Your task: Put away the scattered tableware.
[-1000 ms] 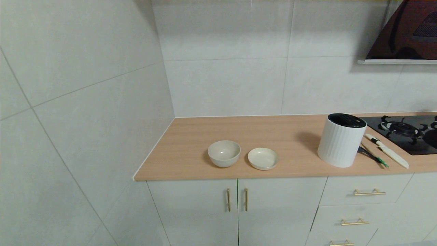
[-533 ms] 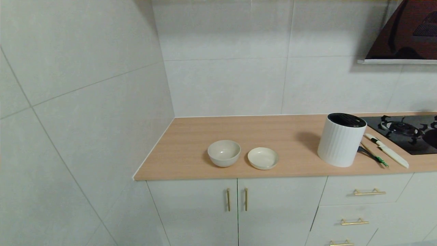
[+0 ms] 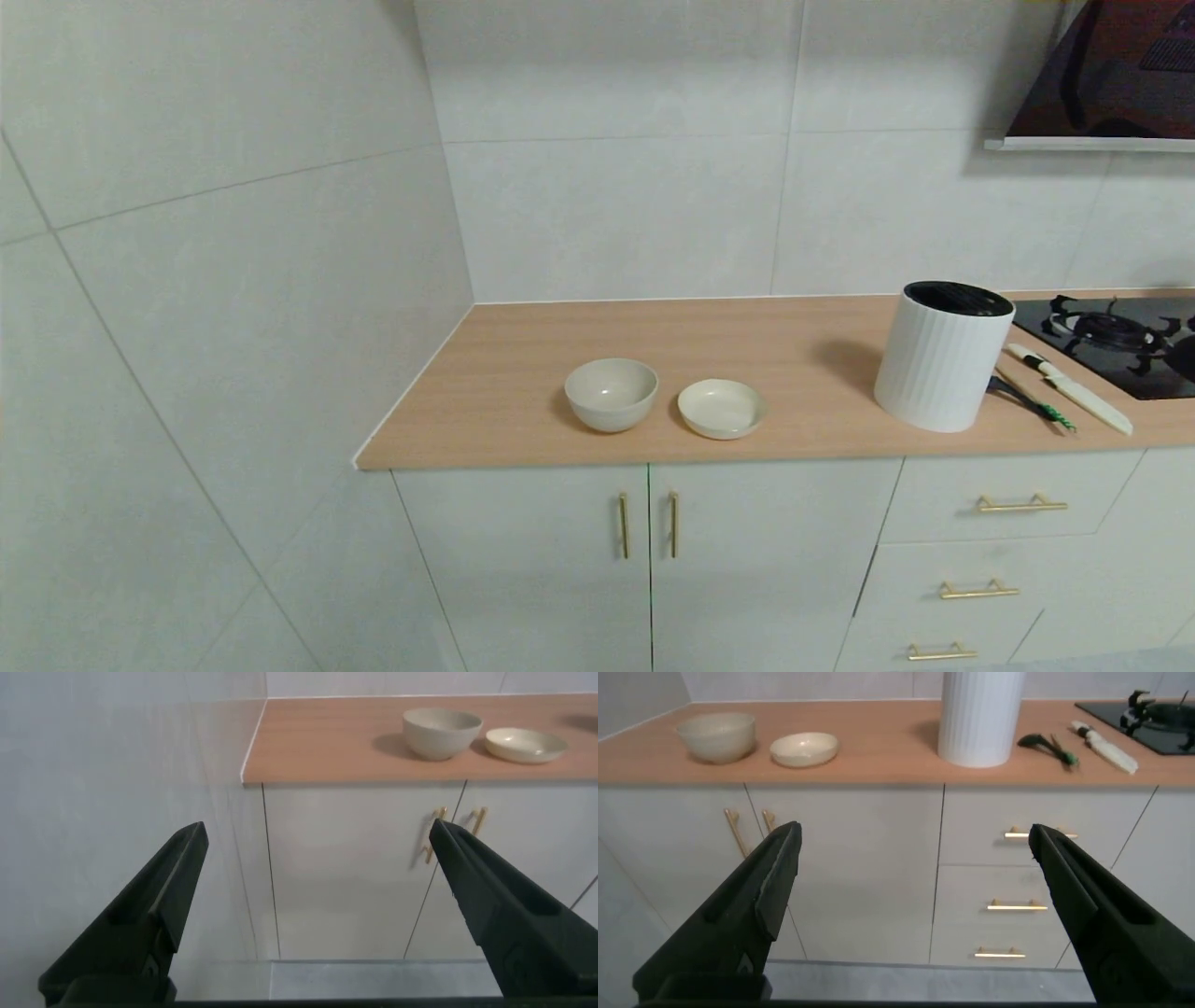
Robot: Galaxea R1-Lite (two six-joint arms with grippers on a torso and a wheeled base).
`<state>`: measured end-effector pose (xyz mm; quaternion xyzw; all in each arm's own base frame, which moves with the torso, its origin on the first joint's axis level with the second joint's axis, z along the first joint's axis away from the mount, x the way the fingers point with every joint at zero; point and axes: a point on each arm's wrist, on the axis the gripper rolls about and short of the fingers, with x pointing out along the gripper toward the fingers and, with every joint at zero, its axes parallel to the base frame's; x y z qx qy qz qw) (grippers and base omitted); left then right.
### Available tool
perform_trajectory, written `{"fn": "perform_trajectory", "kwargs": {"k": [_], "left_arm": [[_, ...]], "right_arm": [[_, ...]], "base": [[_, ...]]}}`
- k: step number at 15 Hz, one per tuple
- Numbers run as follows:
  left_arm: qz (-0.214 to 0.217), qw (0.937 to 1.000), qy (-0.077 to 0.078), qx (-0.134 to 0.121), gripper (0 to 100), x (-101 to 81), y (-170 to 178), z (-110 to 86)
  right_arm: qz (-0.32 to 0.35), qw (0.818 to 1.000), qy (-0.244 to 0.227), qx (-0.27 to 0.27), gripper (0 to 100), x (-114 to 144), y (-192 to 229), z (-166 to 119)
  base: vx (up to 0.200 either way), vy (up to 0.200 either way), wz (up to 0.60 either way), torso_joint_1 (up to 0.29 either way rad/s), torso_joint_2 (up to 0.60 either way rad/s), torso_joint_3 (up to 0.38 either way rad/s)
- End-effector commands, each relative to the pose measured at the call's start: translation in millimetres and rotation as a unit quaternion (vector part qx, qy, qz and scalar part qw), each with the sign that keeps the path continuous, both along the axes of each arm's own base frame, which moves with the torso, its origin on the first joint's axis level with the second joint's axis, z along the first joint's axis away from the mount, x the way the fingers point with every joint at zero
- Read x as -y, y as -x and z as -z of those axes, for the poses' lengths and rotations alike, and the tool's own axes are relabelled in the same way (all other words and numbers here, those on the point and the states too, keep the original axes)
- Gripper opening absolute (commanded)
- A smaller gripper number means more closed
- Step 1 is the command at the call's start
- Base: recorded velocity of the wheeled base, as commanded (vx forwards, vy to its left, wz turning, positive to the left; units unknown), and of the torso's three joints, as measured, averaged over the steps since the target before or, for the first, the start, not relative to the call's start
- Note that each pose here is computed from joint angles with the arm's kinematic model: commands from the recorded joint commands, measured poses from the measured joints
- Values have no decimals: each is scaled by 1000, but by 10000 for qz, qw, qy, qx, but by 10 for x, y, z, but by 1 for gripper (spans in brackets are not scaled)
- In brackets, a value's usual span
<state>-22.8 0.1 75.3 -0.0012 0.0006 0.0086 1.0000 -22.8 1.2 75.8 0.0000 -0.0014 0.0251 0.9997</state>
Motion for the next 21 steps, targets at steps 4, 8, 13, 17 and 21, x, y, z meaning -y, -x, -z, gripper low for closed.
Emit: {"fn": "perform_trajectory", "kwargs": {"k": [4,8,13,17,21], "left_arm": [[-6,10000,4,-1,100,0,0,0],[-6,10000,4,-1,100,0,0,0],[-6,10000,-4,-1,100,0,0,0],[-6,10000,-4,-1,100,0,0,0],[-6,10000,-4,-1,100,0,0,0]], "right_arm": [[-2,10000,0,-6,100,0,-1,-1],[-2,10000,0,2,100,0,0,0],[-2,10000,0,2,100,0,0,0],[-2,10000,0,2,100,0,0,0],[-2,10000,0,2,100,0,0,0]], "base": [[0,0,0,-250,548,290],[0,0,0,-238,539,304],[0,0,0,-222,515,294],[0,0,0,-198,487,279],[0,0,0,-178,481,301]]}}
